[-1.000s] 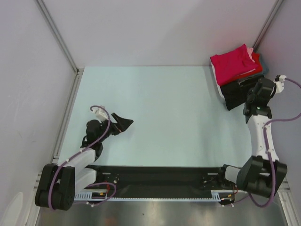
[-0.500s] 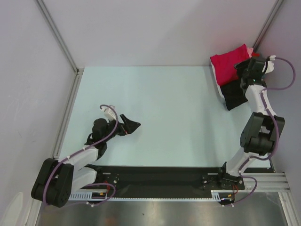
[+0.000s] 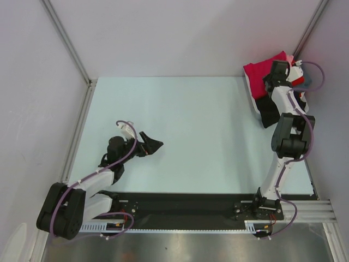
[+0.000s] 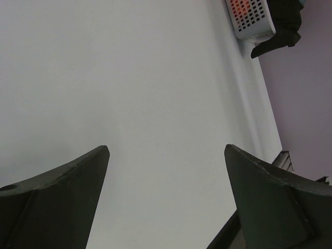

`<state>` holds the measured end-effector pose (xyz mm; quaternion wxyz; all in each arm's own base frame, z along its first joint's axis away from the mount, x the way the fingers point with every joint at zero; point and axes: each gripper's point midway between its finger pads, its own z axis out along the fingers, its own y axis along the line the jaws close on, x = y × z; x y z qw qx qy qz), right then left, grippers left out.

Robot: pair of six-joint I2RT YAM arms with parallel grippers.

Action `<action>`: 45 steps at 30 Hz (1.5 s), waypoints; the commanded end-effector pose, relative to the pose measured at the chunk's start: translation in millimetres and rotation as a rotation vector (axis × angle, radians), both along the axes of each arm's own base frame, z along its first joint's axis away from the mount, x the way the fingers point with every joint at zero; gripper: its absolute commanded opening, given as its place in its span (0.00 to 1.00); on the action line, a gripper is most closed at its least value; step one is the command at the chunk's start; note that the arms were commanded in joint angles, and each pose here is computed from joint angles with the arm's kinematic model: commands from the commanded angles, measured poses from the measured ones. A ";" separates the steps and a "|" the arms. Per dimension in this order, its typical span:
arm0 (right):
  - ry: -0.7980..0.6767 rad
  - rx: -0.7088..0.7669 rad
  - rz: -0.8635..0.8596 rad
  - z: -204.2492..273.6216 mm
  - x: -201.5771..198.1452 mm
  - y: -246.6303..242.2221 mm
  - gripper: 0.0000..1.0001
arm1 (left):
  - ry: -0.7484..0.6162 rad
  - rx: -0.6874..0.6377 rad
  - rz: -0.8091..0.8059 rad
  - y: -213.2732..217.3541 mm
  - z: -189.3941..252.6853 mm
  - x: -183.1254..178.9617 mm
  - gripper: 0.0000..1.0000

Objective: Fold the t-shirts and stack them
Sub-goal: Grab the tshirt from the pile, then move the tshirt to the center of the board

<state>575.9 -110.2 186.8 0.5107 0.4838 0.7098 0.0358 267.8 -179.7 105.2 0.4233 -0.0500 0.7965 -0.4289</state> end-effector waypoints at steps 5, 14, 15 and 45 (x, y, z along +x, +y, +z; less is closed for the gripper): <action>0.019 -0.080 0.063 20.7 29.2 12.6 0.00 | -0.056 0.035 0.012 1.0 13.3 11.1 1.00; -0.308 -0.318 0.511 221.2 10.6 172.9 0.00 | -0.075 0.066 0.001 1.5 15.7 14.8 0.97; -0.357 -0.329 0.592 243.6 -5.9 214.6 0.00 | -0.079 0.067 0.010 2.6 15.9 14.7 0.97; 0.069 -0.189 0.993 -33.1 -244.6 242.2 0.75 | -0.169 0.116 -0.035 -17.6 30.6 -3.3 0.96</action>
